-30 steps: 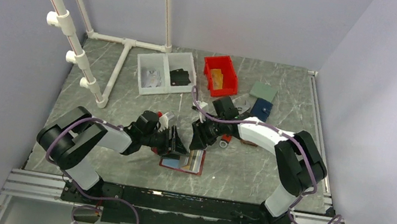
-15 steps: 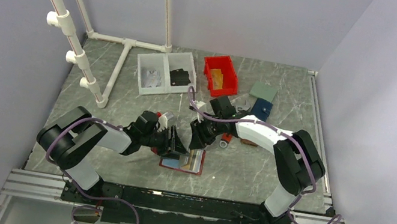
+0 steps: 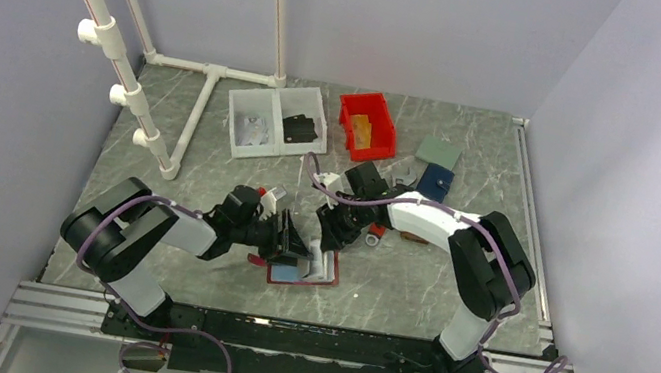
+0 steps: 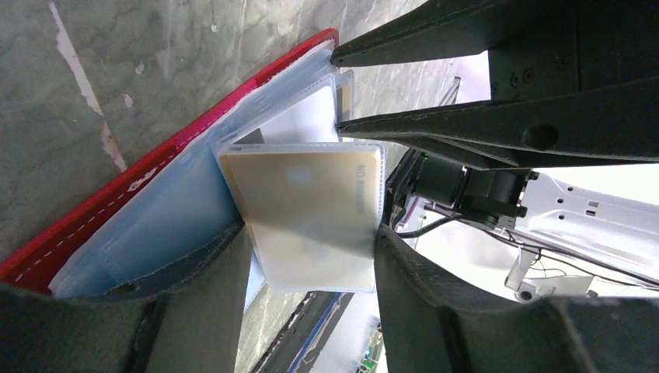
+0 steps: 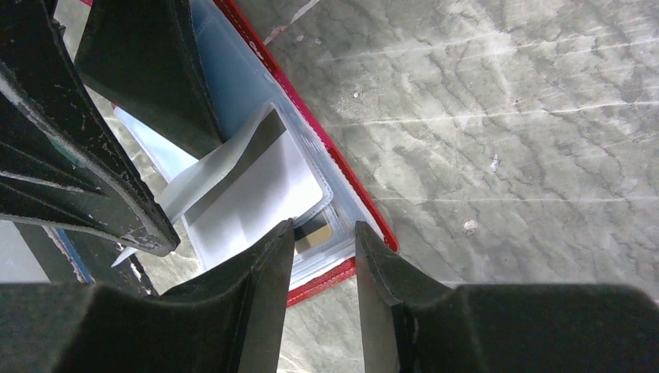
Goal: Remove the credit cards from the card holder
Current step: Remove the credit card from the card holder.
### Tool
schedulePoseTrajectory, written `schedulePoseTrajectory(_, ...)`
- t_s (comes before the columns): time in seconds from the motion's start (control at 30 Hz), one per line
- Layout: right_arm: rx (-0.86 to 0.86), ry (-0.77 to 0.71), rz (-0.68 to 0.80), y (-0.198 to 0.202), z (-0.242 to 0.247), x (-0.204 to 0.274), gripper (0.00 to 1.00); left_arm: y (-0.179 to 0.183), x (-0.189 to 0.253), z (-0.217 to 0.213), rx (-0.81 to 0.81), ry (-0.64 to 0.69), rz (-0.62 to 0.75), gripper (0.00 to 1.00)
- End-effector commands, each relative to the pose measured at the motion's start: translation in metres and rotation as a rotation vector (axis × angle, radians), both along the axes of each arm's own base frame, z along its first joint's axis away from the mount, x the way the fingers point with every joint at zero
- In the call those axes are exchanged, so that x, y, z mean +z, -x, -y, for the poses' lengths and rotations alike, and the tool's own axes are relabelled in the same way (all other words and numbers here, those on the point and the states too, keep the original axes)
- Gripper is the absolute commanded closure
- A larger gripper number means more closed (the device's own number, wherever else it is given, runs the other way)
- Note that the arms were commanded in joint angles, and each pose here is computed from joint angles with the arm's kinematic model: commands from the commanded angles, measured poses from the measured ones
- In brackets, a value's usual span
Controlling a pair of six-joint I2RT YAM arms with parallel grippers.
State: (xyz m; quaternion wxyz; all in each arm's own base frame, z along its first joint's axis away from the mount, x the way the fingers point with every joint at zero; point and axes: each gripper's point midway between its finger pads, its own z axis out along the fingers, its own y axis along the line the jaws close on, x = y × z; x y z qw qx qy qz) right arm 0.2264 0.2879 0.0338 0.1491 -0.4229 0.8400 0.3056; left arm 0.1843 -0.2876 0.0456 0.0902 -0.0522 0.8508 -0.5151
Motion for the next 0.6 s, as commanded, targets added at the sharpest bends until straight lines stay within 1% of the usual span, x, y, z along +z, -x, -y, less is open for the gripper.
schedulePoseTrajectory(0.0, 0.057, -0.038, 0.041, -0.001, -0.013, 0.014, 0.61, 0.001, 0.008, -0.001, -0.011, 0.038, 0.034, 0.52)
schedulePoseTrajectory(0.13, 0.069, -0.057, 0.07, -0.003, -0.013, 0.025, 0.58, 0.002, 0.005, -0.007, 0.004, 0.031, 0.021, 0.53)
schedulePoseTrajectory(0.5, 0.104, -0.104, 0.078, 0.001, -0.015, 0.038, 0.56, 0.004, 0.007, -0.015, 0.022, -0.007, 0.022, 0.53)
schedulePoseTrajectory(0.57, 0.127, -0.136, 0.068, 0.006, -0.019, 0.044, 0.55, 0.004, 0.006, -0.016, 0.025, -0.008, 0.021, 0.53)
